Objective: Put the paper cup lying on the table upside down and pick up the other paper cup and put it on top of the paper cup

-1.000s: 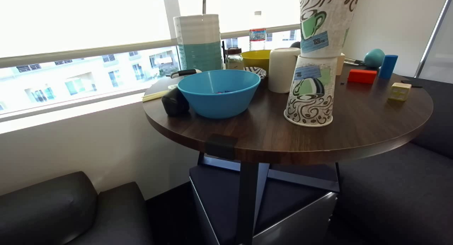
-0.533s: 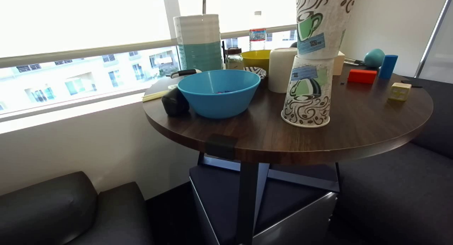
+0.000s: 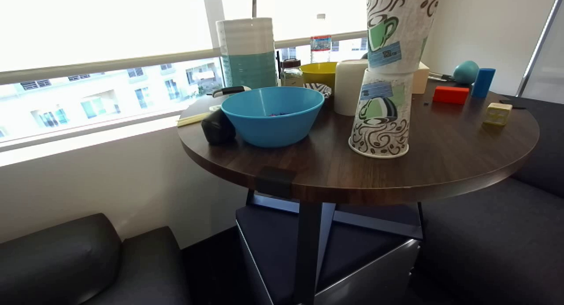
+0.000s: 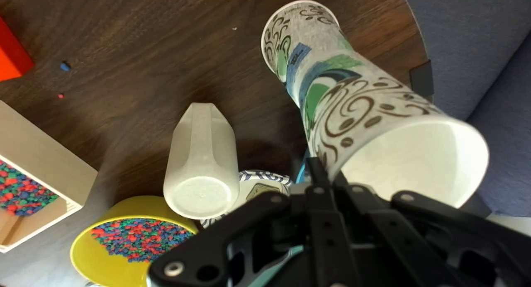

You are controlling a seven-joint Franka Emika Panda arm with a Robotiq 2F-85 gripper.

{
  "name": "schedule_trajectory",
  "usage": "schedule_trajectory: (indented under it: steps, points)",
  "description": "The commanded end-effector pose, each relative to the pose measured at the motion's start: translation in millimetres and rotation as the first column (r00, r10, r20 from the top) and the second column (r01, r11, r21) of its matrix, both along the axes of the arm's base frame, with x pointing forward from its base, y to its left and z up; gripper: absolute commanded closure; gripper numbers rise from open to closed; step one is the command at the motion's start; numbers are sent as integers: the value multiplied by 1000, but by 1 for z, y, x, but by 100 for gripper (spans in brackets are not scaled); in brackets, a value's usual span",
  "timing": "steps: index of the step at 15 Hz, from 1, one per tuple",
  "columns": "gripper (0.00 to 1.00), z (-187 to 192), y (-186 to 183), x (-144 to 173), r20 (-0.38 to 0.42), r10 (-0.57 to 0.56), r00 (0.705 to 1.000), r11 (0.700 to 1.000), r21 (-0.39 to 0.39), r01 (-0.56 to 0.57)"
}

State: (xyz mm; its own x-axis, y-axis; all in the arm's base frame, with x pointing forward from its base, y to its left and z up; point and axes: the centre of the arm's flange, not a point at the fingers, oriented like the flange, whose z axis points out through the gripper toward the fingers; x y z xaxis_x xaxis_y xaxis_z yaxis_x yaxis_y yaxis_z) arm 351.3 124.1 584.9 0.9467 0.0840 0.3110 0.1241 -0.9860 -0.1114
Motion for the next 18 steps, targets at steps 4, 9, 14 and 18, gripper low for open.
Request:
schedule_trajectory:
  steps: [4,9,14,18]
  points:
    - [99,10,2,3,26,-37,999,999,-17,38]
    - [99,8,3,6,22,-40,999,999,-7,40]
    - [99,3,3,8,16,-40,999,999,2,40]
    - [99,-1,4,10,10,-41,999,999,4,41]
